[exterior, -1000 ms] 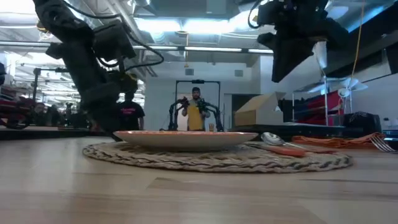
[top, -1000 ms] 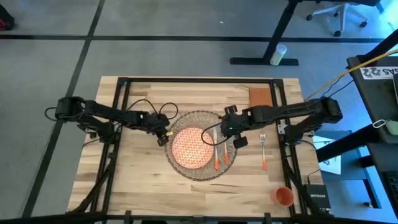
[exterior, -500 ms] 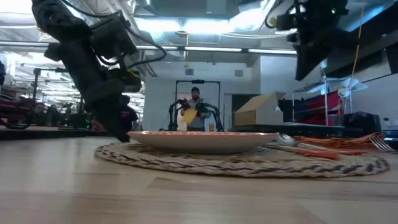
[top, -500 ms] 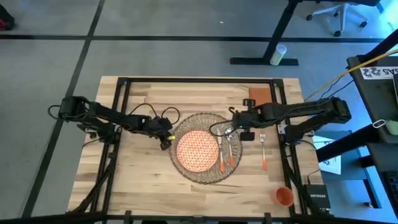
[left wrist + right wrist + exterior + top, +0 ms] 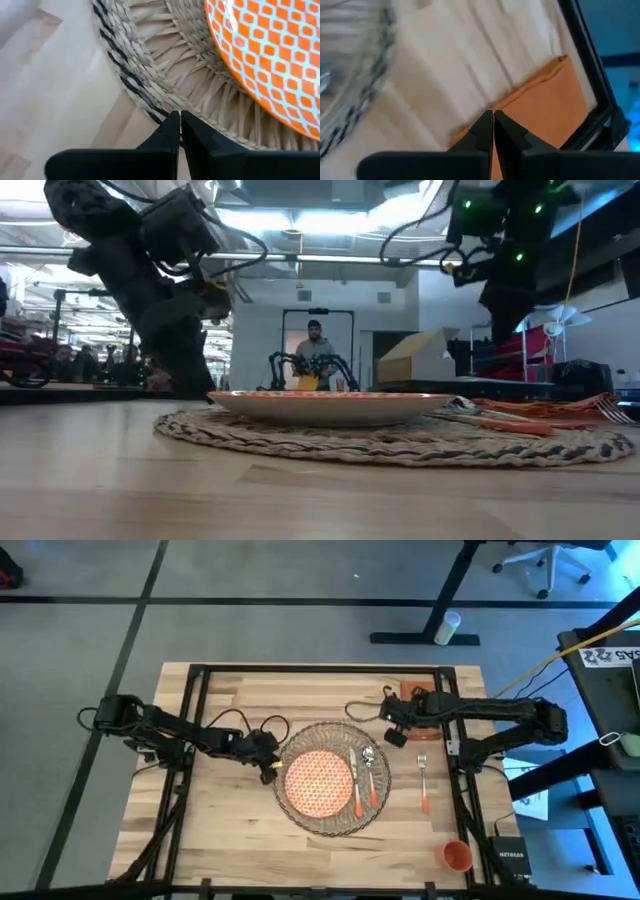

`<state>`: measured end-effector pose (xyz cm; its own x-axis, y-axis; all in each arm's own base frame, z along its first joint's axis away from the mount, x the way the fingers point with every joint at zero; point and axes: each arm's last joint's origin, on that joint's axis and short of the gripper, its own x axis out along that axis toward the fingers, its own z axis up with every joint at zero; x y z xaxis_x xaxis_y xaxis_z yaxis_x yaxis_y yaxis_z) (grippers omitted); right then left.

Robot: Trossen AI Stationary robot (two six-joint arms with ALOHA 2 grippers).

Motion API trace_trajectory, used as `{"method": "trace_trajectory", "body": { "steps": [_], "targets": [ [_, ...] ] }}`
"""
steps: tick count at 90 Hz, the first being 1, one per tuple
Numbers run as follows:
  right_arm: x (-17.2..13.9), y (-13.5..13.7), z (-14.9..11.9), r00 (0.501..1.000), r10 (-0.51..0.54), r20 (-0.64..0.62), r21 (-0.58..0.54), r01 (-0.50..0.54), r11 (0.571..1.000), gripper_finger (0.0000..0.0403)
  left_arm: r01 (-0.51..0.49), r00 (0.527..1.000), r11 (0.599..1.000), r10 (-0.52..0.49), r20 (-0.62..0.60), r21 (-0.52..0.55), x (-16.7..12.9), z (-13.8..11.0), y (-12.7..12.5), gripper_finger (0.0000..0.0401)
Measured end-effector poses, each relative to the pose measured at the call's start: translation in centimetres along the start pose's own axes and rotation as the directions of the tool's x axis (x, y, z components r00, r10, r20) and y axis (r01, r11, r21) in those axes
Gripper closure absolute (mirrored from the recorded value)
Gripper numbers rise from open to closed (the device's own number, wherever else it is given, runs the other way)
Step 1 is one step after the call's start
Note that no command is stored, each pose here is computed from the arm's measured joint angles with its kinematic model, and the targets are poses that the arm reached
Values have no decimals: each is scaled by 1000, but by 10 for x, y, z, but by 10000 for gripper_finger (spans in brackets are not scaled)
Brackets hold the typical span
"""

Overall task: Set table place
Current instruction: Move the orange table napkin beside the brown woven placemat

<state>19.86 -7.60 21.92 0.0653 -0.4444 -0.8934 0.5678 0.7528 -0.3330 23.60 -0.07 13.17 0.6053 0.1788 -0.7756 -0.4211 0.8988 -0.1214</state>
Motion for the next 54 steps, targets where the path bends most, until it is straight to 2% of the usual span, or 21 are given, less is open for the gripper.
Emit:
{"method": "trace_trajectory", "body": {
  "steps": [12,34,54],
  "targets": [
    [14,-16,-2,999,-27,-33,88,30,996,403,-23,999,1000,22,26,5,-6,3,1,401],
    [37,-32,-16,991,-67,-115,184,87,979,403,13,993,1000,-13,116,-3,-28,13,2,401],
    [60,-36,-31,990,-16,-142,245,51,968,403,24,990,1000,-24,142,-1,-45,15,4,401]
  ]
}}
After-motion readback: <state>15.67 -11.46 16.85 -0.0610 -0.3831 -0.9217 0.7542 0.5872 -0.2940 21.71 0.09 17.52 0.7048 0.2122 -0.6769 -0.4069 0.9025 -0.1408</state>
